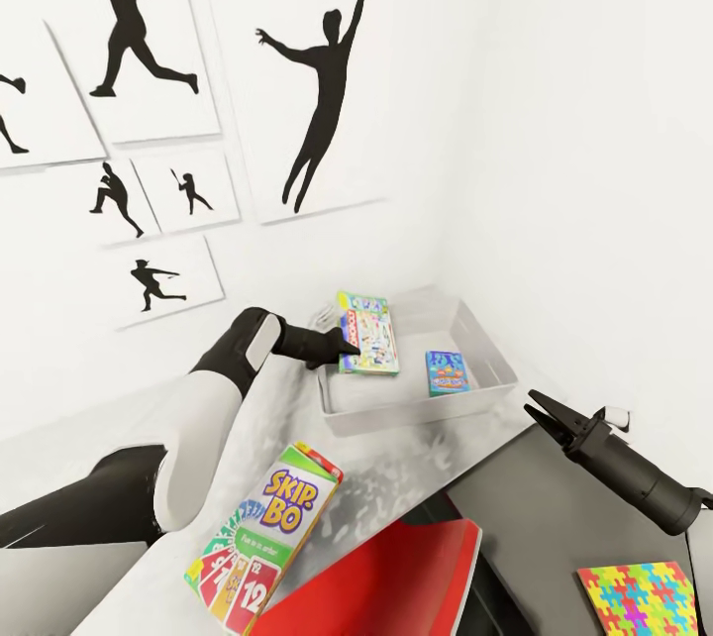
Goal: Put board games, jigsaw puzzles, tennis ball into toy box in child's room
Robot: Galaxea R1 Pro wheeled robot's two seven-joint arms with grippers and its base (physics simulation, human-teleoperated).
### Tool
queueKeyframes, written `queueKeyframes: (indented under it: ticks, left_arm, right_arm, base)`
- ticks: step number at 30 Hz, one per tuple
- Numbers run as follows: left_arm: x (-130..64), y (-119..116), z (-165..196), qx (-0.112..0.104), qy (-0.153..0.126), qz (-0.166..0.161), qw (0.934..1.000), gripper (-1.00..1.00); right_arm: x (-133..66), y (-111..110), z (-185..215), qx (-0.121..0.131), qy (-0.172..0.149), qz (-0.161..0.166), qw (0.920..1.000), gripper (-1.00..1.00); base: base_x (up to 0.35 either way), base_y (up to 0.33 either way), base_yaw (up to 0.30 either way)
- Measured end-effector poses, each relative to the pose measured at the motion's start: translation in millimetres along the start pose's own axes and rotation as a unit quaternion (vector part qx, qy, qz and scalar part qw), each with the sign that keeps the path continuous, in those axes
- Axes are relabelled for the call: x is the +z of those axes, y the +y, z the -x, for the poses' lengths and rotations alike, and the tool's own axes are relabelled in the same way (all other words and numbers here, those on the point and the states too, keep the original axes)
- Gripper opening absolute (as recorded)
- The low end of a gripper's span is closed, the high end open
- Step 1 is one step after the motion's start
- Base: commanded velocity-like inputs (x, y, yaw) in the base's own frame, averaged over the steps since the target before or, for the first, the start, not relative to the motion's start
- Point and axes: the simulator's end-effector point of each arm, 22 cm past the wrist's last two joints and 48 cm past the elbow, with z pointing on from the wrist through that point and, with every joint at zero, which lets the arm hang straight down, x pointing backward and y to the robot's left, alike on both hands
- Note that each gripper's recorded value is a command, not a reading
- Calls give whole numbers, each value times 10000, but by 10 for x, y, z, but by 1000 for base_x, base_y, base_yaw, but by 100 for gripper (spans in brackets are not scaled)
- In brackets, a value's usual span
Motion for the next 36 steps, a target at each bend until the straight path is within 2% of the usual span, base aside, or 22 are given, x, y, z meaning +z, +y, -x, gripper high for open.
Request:
queueKeyframes:
  ticks: [35,36]
  left_arm:
    - [147,136,-61,-186,108,-61,9997,-100]
    - [147,136,-61,-186,109,-60,9998,100]
  right_arm:
    - [15,-170,-65,112,64,-132,9998,100]
    - [15,-170,-65,111,64,-132,9998,100]
  base:
    - [0,0,0]
    - [0,0,0]
